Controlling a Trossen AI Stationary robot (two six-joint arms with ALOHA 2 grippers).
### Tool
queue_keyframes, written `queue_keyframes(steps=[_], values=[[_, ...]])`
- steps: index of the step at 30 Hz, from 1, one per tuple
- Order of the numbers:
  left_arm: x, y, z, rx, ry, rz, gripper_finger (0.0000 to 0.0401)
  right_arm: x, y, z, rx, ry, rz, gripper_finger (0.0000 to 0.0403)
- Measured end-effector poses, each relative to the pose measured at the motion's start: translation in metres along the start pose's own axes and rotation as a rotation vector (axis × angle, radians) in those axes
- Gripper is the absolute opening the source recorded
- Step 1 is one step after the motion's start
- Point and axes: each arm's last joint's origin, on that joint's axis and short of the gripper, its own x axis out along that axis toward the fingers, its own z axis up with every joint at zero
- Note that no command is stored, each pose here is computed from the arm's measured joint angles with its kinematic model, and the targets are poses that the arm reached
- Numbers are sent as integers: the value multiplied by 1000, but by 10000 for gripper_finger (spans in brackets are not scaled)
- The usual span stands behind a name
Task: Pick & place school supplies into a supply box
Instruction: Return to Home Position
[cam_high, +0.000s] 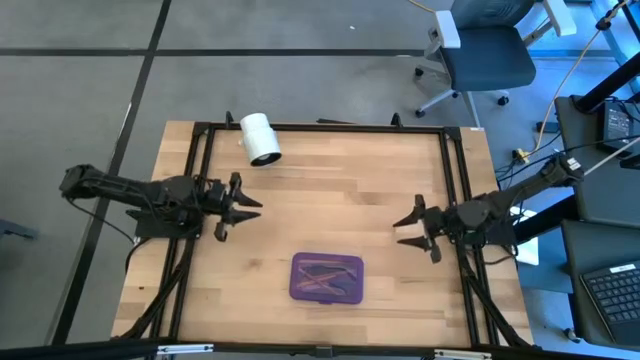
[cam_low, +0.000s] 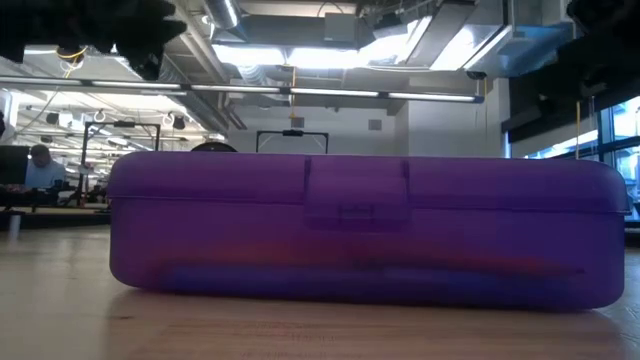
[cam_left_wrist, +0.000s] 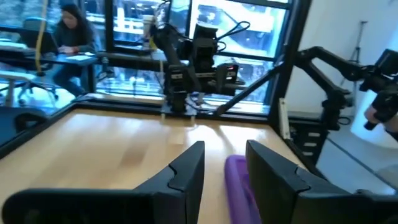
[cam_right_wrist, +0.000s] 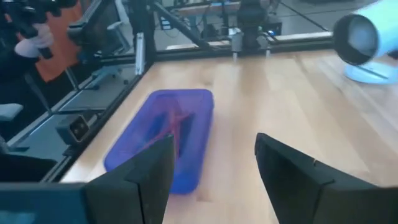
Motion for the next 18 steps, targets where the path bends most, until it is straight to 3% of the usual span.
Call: queue_keyframes(steps=[8,18], values=[[-15,15,-8,1,12,90,112,-16,-17,-8,32,-72,-64,225],[-40,20,0,11,-89,133,112,-33,-25,-19,42,-121,-89,225]])
